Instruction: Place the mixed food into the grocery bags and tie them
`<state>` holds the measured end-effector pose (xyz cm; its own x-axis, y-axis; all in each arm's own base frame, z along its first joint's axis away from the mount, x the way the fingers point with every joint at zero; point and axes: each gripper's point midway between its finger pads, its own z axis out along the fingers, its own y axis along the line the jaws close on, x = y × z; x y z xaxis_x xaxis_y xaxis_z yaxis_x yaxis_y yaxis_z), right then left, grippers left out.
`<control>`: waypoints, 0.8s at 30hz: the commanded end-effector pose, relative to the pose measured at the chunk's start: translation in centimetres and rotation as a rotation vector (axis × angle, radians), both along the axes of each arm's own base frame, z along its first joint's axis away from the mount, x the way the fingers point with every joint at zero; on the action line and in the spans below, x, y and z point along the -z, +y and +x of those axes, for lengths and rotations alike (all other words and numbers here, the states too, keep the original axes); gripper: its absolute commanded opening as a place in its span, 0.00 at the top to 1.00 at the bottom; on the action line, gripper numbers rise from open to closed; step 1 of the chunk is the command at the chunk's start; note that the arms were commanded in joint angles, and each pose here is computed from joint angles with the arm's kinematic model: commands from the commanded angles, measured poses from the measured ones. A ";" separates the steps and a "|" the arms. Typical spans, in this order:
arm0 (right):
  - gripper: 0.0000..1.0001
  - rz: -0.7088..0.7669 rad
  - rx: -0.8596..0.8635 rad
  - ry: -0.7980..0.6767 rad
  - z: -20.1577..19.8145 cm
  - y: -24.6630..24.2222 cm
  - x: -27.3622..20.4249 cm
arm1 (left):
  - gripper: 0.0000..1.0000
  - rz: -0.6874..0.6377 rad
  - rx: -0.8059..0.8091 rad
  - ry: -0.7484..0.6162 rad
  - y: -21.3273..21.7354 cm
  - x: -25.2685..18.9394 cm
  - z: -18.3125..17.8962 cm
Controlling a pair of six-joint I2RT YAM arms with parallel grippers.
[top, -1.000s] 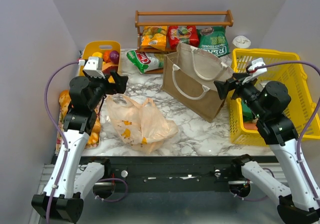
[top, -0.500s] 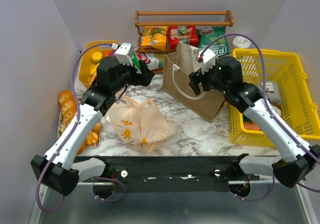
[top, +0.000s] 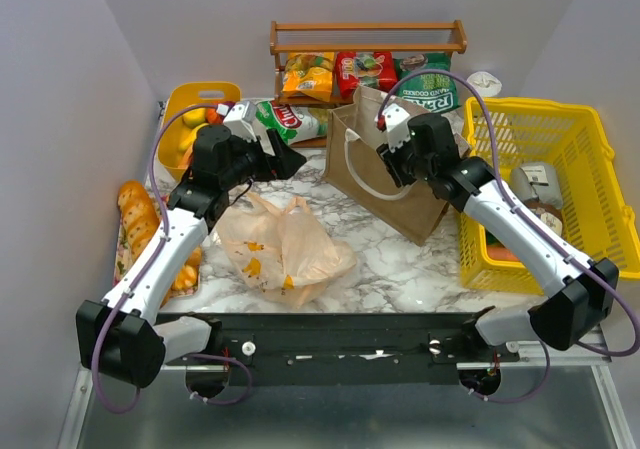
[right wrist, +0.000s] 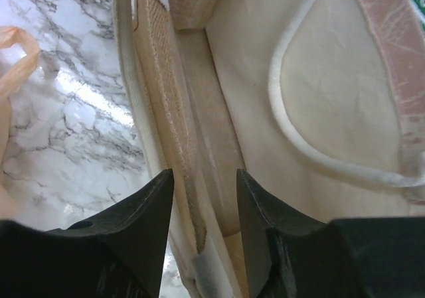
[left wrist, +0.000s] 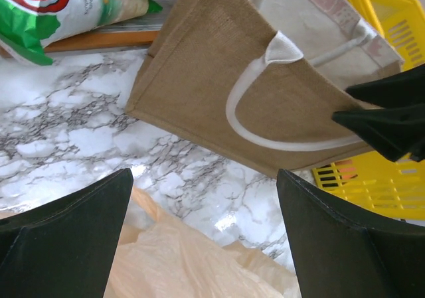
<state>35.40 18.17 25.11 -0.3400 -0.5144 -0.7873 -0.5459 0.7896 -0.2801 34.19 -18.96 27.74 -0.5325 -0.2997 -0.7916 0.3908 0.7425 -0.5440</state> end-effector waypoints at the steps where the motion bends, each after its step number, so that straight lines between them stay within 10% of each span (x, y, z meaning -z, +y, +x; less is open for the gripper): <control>1: 0.57 0.017 -0.057 0.079 -1.2 1.1 1.1 | 0.01 -0.067 0.048 -0.061 -0.8 -2.7 -0.7; 5: 0.99 0.055 -0.086 0.100 -2.0 2.2 0.5 | 0.01 -0.084 0.052 -0.059 -0.9 -2.8 -0.9; 24: 0.99 0.240 -0.277 0.132 -8.0 15.3 -2.0 | 0.01 -0.111 0.099 0.129 -2.7 1.6 -0.2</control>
